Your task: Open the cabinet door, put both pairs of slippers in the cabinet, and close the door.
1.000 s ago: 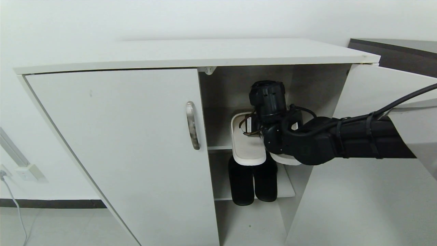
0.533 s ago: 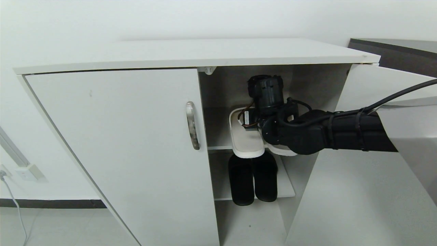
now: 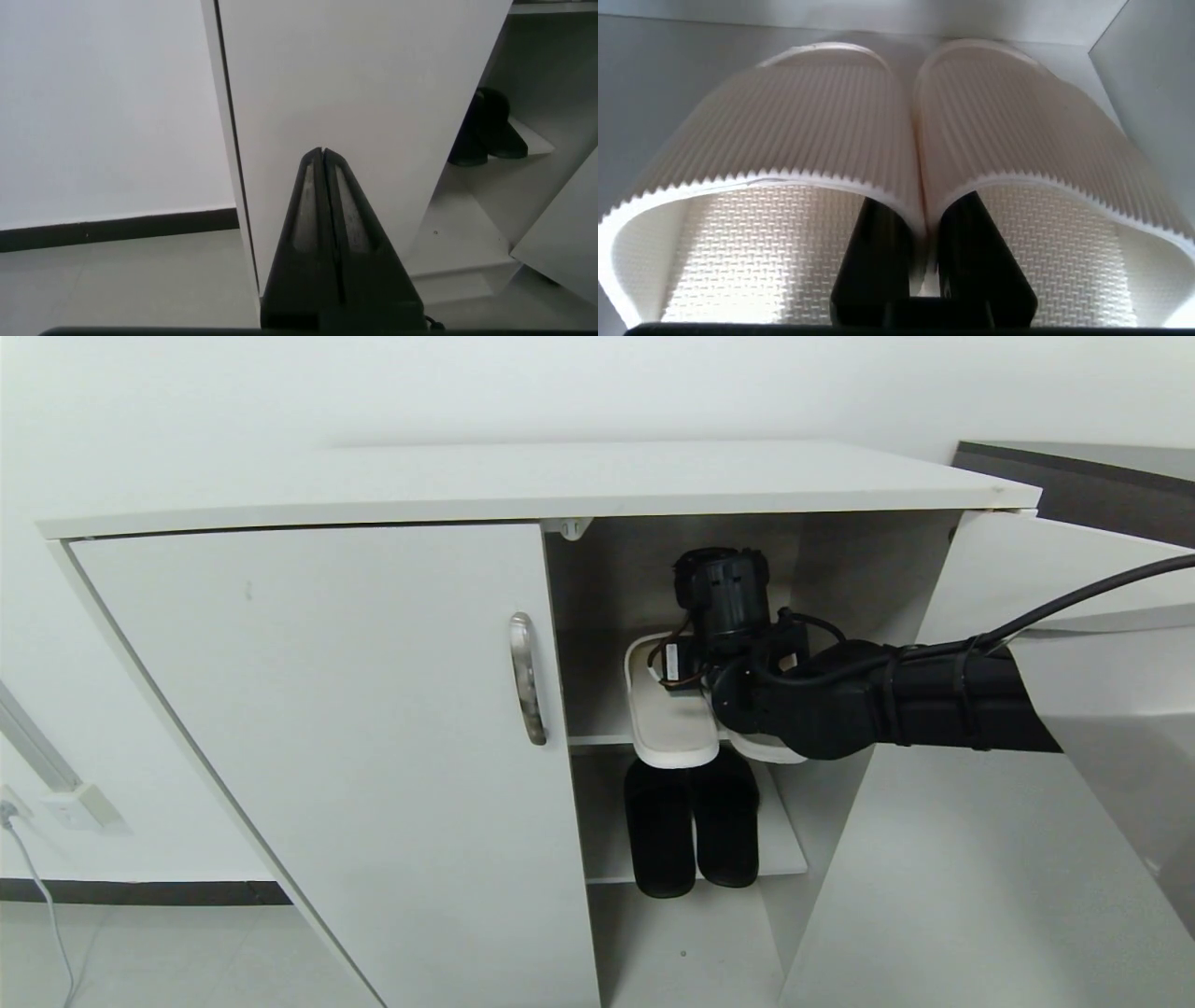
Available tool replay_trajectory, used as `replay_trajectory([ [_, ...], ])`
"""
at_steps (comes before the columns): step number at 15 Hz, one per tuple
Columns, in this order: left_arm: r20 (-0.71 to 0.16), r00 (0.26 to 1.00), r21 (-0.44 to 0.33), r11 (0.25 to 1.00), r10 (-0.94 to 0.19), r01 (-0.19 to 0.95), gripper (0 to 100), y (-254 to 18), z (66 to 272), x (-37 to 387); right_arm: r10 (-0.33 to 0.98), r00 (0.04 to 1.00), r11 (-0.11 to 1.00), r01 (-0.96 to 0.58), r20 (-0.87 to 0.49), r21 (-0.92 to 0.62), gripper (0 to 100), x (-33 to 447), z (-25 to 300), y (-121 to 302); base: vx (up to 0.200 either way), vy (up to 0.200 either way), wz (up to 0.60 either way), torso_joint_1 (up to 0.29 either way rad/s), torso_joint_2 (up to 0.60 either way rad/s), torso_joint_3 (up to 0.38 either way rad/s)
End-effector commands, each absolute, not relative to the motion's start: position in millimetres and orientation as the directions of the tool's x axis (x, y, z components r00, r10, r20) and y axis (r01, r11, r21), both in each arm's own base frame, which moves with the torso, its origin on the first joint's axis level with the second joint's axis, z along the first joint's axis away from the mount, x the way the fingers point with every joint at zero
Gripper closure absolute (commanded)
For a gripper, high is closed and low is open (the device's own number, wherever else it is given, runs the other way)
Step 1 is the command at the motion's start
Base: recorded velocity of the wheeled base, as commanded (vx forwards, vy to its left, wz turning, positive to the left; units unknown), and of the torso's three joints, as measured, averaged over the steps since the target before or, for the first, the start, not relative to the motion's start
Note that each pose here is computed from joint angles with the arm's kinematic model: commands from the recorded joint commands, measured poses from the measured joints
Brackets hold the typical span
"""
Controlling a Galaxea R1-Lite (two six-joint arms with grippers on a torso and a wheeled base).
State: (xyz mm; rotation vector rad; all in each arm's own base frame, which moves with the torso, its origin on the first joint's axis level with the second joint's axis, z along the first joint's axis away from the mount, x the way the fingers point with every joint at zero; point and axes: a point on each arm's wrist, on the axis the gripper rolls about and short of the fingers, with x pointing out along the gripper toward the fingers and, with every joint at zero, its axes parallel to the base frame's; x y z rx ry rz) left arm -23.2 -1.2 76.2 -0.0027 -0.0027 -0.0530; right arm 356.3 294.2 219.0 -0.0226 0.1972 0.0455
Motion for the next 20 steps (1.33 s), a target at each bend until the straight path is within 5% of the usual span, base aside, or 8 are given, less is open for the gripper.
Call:
replay_trajectory([
  [1,0.002,0.999,-0.003,0.999,-0.054,0.054,100,-1.2,76.2,-23.1,0.037,0.979,0.999,-0.042,-0.201,-0.022,100,359.1,215.7,293.4,0.000,0.000,0.00,0.000,0.00,0.000],
  [3,0.002,0.999,-0.003,0.999,-0.052,0.052,100,-1.2,76.2,-23.1,0.036,0.979,0.999,-0.041,-0.202,-0.020,100,359.1,215.3,293.4,0.000,0.000,0.00,0.000,0.00,0.000],
  [4,0.002,0.999,-0.003,0.999,-0.052,0.052,100,-1.2,76.2,-23.1,0.036,0.979,0.999,-0.041,-0.202,-0.017,0,358.8,215.6,293.2,0.000,0.000,0.00,0.000,0.00,0.000],
  [20,0.002,0.999,-0.005,0.999,-0.043,0.043,100,-1.0,76.2,-23.1,0.124,0.966,0.992,-0.127,-0.227,0.003,0,259.2,221.9,272.2,0.000,0.000,0.00,0.000,0.00,0.000],
])
